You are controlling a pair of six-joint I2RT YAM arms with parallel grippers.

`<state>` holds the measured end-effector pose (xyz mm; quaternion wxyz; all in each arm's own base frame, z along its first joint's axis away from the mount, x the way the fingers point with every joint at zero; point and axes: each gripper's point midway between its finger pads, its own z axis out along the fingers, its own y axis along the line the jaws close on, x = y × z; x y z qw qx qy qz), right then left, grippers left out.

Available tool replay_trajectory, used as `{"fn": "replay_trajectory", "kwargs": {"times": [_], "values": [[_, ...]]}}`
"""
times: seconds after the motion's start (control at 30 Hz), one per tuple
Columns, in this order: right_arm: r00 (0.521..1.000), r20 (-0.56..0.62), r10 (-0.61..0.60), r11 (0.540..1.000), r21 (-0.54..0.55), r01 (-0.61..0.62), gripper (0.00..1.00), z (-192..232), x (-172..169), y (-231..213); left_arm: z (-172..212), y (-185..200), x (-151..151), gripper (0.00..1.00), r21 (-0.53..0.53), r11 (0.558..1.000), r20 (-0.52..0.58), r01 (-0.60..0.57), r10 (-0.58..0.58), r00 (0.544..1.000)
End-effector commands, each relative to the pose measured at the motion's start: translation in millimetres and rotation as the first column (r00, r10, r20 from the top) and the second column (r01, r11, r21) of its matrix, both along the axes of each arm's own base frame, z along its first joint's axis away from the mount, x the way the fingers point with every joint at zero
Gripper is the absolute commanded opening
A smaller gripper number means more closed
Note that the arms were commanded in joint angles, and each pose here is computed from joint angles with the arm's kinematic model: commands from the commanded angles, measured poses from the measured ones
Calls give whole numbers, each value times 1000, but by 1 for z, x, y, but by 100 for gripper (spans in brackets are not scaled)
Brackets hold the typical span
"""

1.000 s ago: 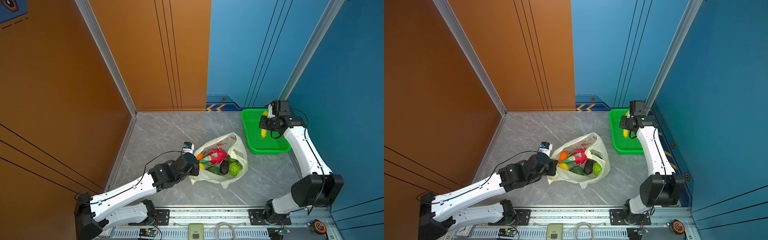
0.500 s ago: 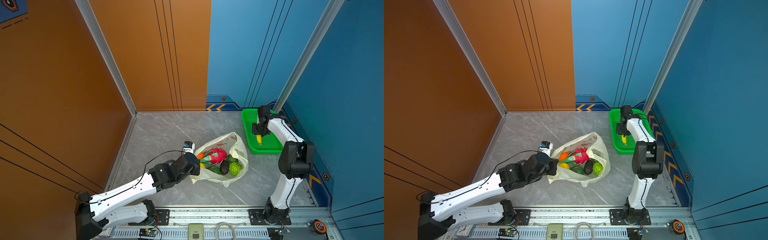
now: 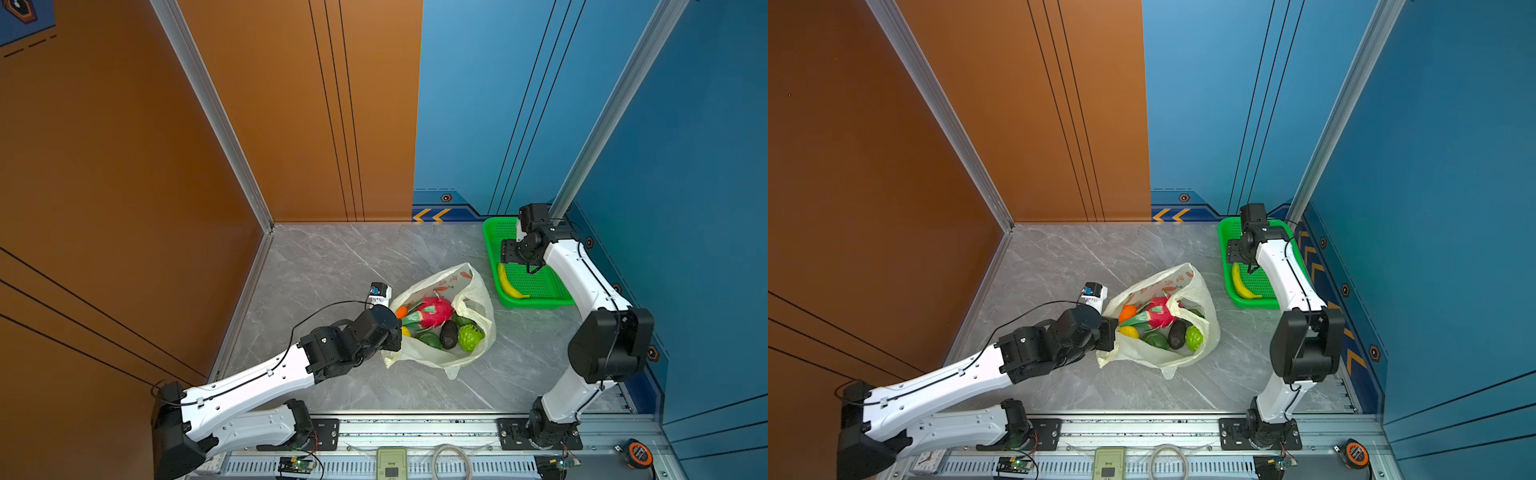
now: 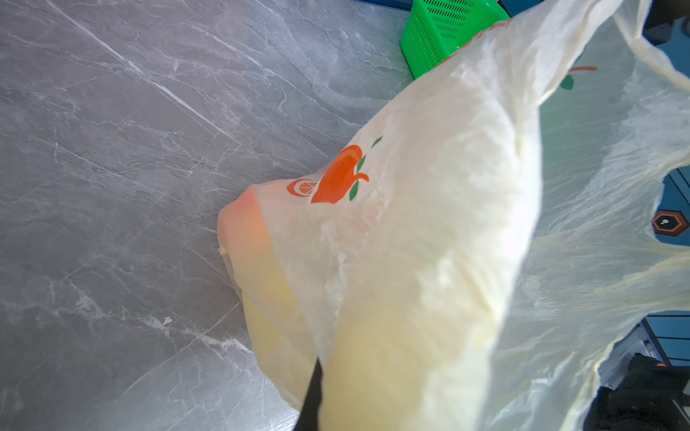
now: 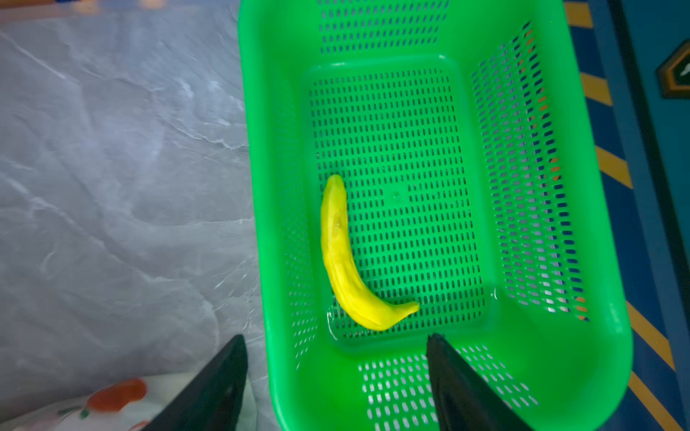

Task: Untie the knot of the plastic bag and take out the fruit
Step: 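Move the right gripper back to the bag while the left gripper holds its edge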

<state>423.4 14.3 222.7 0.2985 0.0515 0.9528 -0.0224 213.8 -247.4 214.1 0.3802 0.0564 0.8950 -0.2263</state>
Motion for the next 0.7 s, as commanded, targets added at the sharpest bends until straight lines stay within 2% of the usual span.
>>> {"fn": "replay_trajectory", "kwargs": {"times": [0.0, 0.1, 0.23, 0.47, 0.57, 0.67], "values": [[997, 19, 78, 992, 98, -79, 82, 40, -51, 42, 18, -2, -1, 0, -25, 1000, 42, 17, -16, 999], [984, 88, 156, 969, 181, -170, 86, 78, -90, 84, 19, -3, -2, 0, -28, 999, 43, 23, -22, 999], [960, 158, 233, 943, 204, -262, 89, 117, -139, 124, 20, -3, -4, 0, -30, 999, 43, 32, -30, 999], [918, 188, 349, 905, 185, -382, 92, 136, -206, 160, 18, -3, -6, 0, -28, 999, 41, 44, -43, 998], [904, 171, 392, 898, 143, -417, 93, 132, -220, 171, 18, -3, -8, 0, -32, 998, 36, 49, -48, 998], [895, 123, 429, 900, 26, -435, 93, 117, -225, 176, 17, -3, -8, 0, -34, 998, 36, 48, -47, 998]]}}
